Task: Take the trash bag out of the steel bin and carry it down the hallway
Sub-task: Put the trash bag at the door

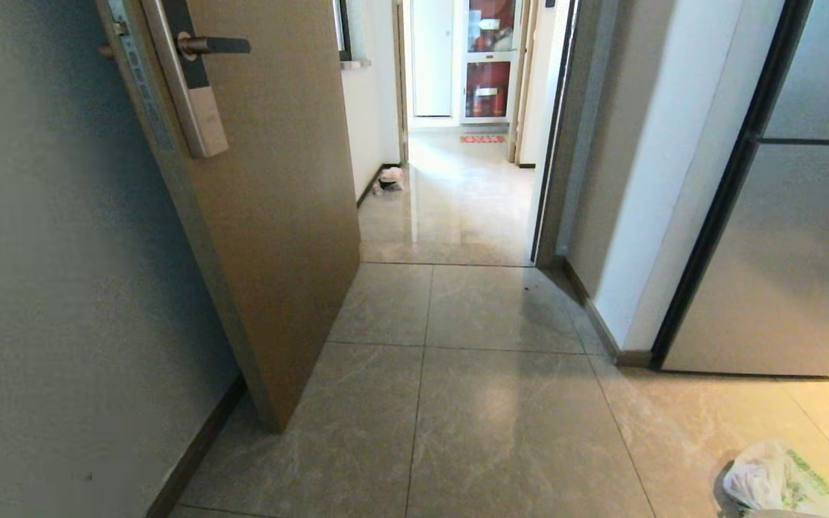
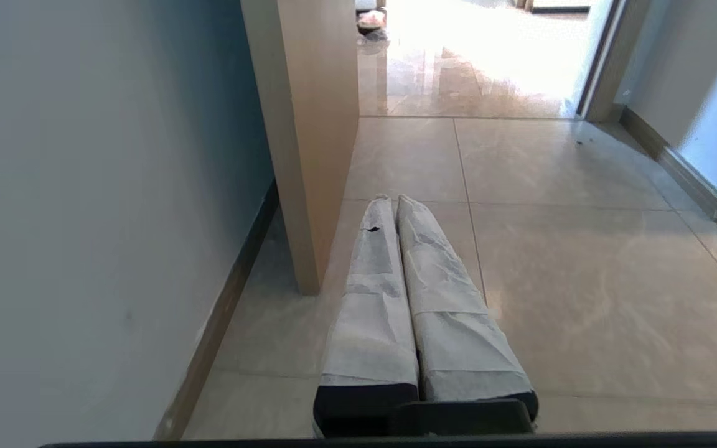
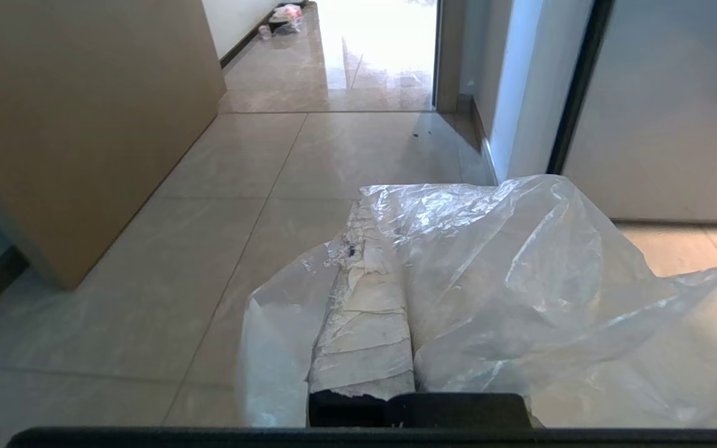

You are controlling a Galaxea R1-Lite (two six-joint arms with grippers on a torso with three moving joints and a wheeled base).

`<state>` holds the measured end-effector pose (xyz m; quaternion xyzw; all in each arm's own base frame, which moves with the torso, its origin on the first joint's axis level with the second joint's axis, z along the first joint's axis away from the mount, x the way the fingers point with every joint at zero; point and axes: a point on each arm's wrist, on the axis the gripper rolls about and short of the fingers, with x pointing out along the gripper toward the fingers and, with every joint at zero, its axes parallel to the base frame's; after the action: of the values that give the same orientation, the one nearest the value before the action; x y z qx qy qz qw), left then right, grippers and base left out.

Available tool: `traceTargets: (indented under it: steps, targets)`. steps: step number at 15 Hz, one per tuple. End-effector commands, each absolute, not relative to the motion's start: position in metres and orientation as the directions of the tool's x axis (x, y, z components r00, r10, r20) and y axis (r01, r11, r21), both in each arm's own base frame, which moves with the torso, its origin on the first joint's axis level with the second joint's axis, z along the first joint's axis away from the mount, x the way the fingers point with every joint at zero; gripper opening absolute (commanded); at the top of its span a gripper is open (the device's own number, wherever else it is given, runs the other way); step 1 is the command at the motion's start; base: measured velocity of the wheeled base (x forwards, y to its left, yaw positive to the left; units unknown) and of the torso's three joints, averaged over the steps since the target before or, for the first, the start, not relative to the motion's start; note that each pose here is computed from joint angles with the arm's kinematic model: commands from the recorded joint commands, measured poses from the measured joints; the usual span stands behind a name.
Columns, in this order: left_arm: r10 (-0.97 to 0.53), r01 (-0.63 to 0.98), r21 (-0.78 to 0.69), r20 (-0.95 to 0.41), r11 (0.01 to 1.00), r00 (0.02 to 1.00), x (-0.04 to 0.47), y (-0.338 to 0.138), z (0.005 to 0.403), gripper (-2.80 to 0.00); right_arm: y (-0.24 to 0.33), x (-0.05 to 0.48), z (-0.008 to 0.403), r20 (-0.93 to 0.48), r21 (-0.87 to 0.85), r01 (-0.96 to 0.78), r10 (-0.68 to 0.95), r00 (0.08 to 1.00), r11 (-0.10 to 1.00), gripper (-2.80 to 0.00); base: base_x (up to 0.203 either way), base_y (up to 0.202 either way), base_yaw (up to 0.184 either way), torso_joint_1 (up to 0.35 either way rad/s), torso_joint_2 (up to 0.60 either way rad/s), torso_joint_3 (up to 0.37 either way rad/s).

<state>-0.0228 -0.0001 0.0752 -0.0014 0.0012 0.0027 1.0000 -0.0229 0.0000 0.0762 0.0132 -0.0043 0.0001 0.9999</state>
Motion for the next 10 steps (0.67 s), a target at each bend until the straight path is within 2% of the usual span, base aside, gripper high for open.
traceTargets:
  steps: [1,10]
  targets:
    - [0.006,-0.006,-0.003,-0.006,1.000,1.000,-0.0226,-0.0001,0.0743,-2.80,0.0000,-0.0228,0.0758,0.008,0.028,0.000,0.000,1.000,1.000,-2.80,0.196,0.000,0.004,-0.002,0.01,0.003]
    - [0.006,-0.006,-0.003,-0.006,1.000,1.000,-0.0226,-0.0001,0.0743,-2.80,0.0000,-0.0228,0.0758,0.008,0.026,0.000,0.000,1.000,1.000,-2.80,0.193,0.000,0.002,0.002,0.00,0.002]
